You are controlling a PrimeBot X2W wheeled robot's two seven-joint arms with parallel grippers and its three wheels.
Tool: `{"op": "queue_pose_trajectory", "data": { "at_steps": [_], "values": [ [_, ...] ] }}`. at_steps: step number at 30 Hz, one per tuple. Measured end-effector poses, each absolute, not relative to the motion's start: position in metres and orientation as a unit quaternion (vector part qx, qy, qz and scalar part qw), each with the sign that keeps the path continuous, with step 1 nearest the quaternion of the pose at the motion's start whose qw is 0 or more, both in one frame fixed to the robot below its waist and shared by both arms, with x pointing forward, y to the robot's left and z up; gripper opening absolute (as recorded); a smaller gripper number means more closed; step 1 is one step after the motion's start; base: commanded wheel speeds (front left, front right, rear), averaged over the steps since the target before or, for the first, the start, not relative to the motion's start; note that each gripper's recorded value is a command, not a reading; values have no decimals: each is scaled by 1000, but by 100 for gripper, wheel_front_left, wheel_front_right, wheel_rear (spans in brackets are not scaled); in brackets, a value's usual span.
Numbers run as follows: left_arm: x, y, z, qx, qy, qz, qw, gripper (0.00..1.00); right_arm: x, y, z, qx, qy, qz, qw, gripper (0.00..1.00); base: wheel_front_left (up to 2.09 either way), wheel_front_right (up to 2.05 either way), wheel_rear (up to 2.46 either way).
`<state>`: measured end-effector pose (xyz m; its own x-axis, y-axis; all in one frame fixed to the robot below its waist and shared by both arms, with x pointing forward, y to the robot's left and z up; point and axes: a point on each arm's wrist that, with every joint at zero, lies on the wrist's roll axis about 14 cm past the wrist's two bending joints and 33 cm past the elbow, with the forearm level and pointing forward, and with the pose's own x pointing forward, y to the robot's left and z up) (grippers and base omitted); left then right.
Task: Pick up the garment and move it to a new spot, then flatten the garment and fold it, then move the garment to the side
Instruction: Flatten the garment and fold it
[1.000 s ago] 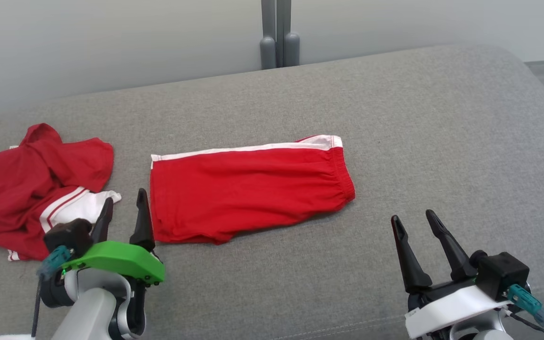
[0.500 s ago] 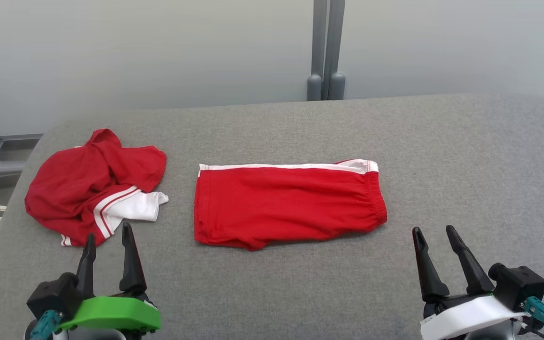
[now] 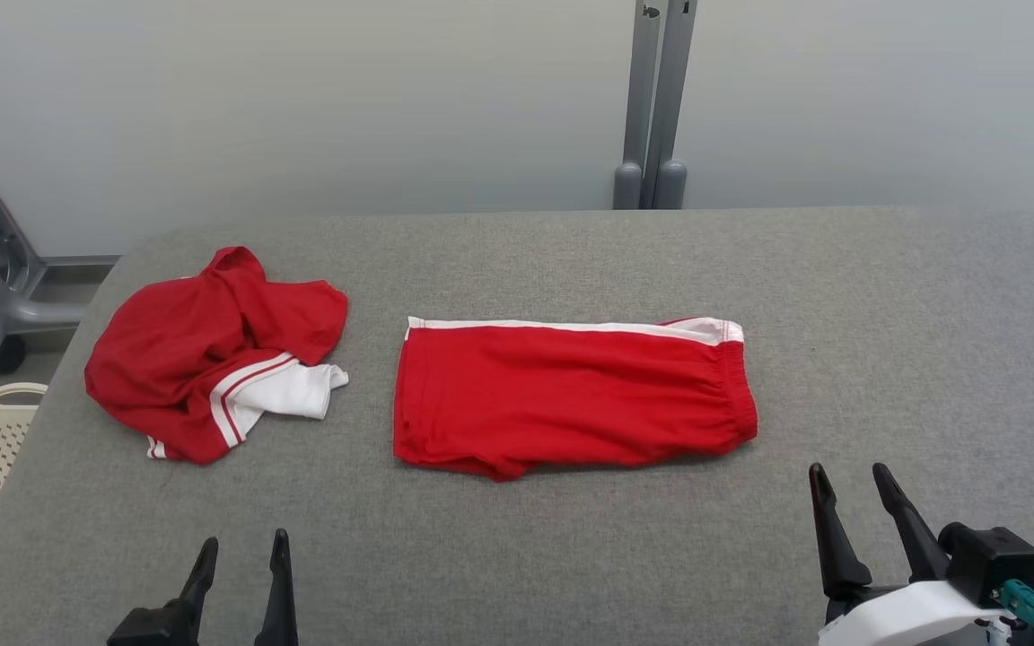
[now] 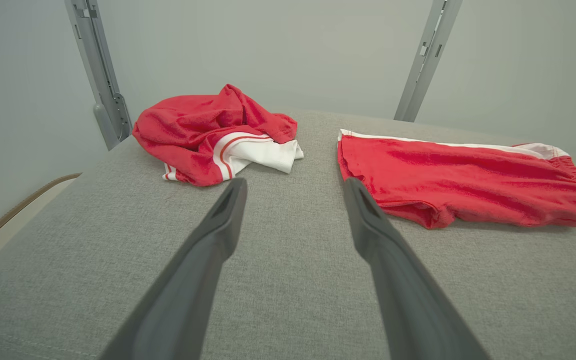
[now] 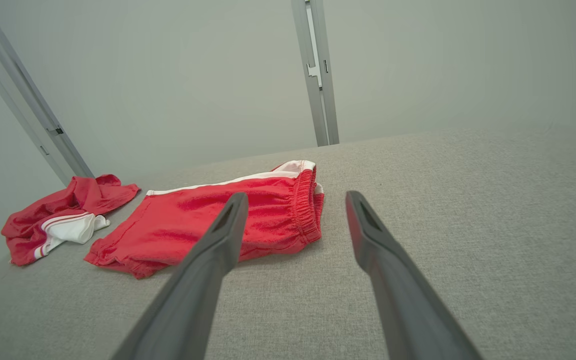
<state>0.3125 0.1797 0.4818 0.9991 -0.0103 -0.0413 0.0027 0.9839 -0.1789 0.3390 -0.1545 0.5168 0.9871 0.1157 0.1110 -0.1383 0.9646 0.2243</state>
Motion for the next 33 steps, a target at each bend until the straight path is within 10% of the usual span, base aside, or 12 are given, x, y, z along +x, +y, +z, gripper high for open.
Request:
{"op": "queue_pose_trajectory", "data": {
  "at_steps": [25,33],
  "values": [
    [305,188,460,-80,63,6,995,100,346,-151,496,109,3,67,992,100,0,0,0],
    [310,187,458,-75,69,4,995,100,384,-161,494,47,125,63,989,100,0,0,0]
  ]
}}
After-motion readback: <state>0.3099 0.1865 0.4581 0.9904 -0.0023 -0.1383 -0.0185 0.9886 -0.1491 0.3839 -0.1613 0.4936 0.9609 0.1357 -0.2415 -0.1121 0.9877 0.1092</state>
